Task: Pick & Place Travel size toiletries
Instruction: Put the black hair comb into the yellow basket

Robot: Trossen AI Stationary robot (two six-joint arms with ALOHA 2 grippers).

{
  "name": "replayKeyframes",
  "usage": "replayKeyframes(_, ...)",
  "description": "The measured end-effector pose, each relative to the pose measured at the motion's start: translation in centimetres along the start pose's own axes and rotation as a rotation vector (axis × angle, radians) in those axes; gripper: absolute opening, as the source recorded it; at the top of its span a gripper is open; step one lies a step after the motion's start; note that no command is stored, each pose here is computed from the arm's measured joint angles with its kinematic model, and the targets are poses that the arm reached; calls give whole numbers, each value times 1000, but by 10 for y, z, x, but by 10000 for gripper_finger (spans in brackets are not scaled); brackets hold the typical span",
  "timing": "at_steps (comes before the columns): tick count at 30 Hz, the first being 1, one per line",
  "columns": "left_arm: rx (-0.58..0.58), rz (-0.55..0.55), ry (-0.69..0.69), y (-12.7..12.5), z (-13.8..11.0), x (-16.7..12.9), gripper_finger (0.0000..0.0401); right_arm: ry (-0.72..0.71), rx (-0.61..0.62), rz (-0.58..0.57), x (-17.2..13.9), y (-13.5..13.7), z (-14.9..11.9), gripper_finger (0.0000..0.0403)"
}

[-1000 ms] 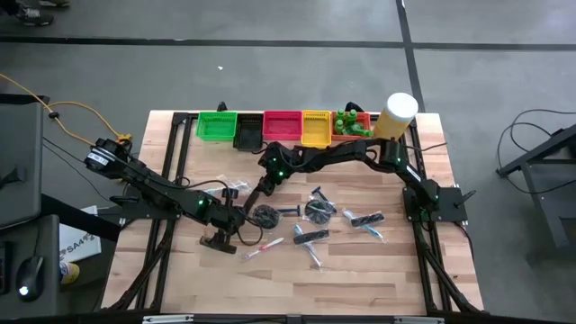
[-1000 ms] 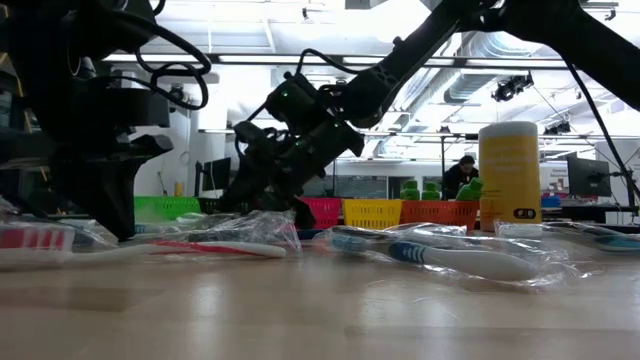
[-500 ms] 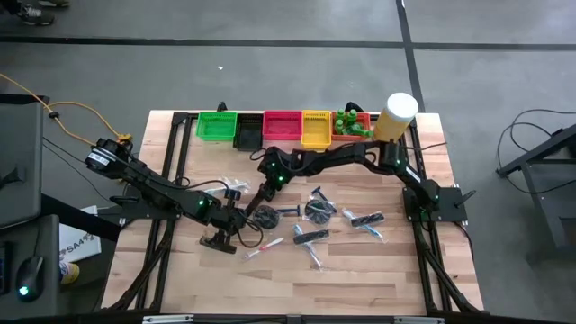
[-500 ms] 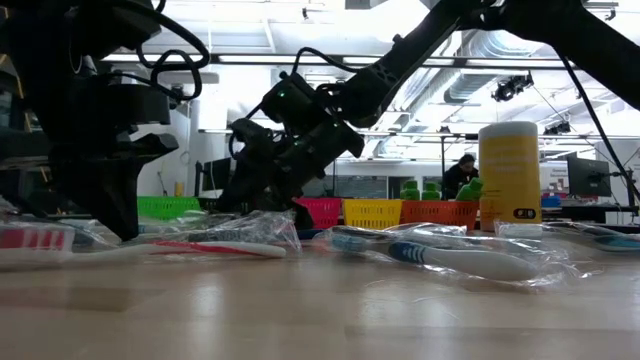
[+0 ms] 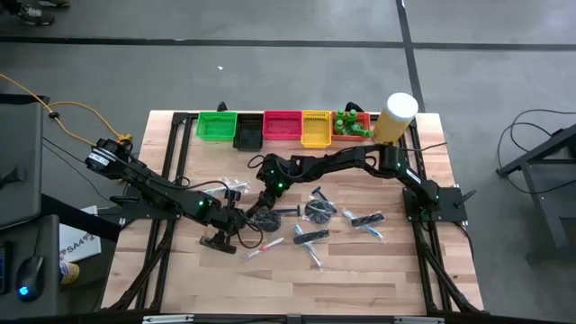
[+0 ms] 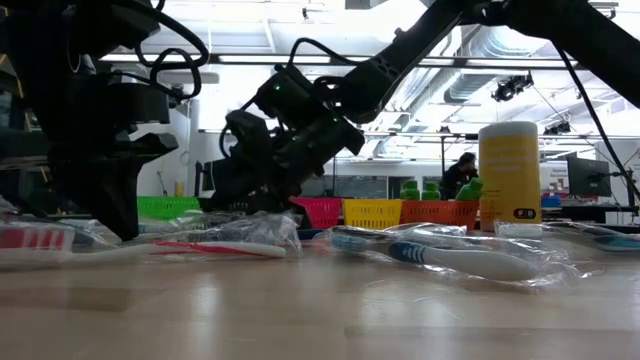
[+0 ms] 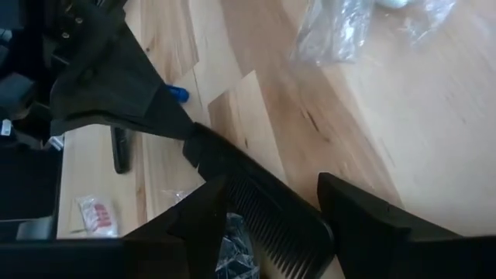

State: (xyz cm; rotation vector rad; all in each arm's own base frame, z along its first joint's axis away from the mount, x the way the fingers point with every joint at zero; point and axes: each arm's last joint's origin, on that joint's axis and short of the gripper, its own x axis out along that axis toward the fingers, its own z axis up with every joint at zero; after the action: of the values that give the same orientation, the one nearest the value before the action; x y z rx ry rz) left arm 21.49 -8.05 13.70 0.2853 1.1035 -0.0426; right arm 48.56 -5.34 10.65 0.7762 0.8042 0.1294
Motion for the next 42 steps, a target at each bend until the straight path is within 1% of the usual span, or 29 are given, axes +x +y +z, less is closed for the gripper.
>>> replayKeyframes(6,-4,0,-1,0,0,0,0,17,-24,13,2,3,-3,195)
replayKeyframes(10,-4,0,-1,0,0,0,0,59,-29,66,2,5,-5,195)
replayKeyframes(16,-7,0,-2,0,0,0,0,121,-52,97,1,3,-9,195)
replayKeyframes(21,-8,0,-2,0,0,0,0,140,-69,72,1,1,-11,195)
replayKeyframes(30,-9,0,-1,0,0,0,0,181,-16,18,-9,-16,-10,195)
replayKeyframes(35,-10,1,-1,0,0,0,0,227,-44,14,-12,-20,-13,195)
replayKeyframes(42,-13,1,-1,0,0,0,0,247,-67,30,-11,-18,-16,195)
